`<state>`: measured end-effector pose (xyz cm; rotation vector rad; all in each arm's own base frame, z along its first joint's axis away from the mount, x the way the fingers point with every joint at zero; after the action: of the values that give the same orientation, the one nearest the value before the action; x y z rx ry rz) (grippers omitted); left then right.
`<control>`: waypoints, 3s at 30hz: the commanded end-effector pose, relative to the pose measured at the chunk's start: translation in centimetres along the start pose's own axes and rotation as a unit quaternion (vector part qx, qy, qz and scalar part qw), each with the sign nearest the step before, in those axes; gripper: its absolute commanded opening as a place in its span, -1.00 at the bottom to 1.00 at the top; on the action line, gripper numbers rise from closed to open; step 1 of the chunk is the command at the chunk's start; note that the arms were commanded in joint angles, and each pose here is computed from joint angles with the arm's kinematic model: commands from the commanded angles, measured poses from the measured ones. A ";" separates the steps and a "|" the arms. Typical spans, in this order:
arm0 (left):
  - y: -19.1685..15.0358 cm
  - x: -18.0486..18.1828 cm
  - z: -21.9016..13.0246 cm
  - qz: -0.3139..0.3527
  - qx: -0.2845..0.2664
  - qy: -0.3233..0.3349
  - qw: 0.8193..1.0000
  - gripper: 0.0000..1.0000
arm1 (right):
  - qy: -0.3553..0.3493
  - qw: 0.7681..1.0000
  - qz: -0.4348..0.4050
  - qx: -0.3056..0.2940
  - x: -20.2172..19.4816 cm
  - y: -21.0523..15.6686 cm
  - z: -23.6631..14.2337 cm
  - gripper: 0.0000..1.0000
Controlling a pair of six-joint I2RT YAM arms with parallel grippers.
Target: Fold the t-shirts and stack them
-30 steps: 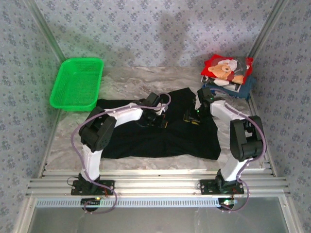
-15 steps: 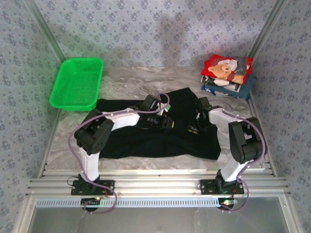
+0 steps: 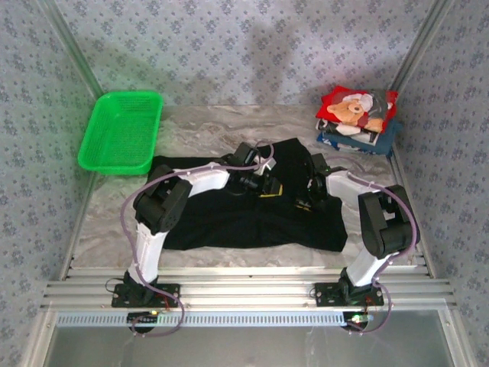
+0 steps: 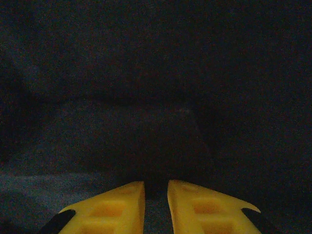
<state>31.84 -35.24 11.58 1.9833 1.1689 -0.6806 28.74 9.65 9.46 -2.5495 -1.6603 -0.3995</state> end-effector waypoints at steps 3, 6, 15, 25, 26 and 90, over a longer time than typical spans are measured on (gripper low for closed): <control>0.0 0.9 -1.5 0.004 0.012 0.052 0.999 -0.21 | -0.045 0.999 0.001 0.030 -1.5 -1.4 0.8 -0.52; 0.8 0.9 -3.1 0.007 -0.013 0.093 0.996 -0.19 | -0.043 0.999 -0.002 0.030 -1.3 -1.3 0.8 -0.51; 0.2 3.2 -5.1 -0.022 -0.028 0.165 0.986 -0.12 | -0.038 0.999 -0.005 0.033 -1.1 -1.1 0.9 -0.49; -0.4 2.5 -2.4 -0.046 0.016 0.079 0.996 -0.10 | -0.039 0.999 -0.008 0.036 -1.1 -1.2 0.9 -0.47; -0.6 2.5 -2.2 -0.050 0.022 0.074 0.996 -0.10 | -0.039 0.999 -0.008 0.035 -1.1 -1.2 0.9 -0.47; -1.0 4.2 -1.5 -0.109 0.025 0.195 0.974 -0.49 | -0.037 0.999 -0.010 0.038 -0.8 -1.1 1.1 -0.44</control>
<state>32.12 -31.94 9.59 2.0824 1.5876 -0.4952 28.89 9.92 9.59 -2.5366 -1.6779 -0.3936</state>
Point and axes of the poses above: each hand's point on the last joint's axis, 136 mm out from that joint toward the fingers, its own z axis out along the fingers, its own x axis along the line the jaws close on, y = z × x, the point moved 8 cm from there along -z, back along the fingers, and after that the axes turned 7 degrees about z, right-handed, at the moved point
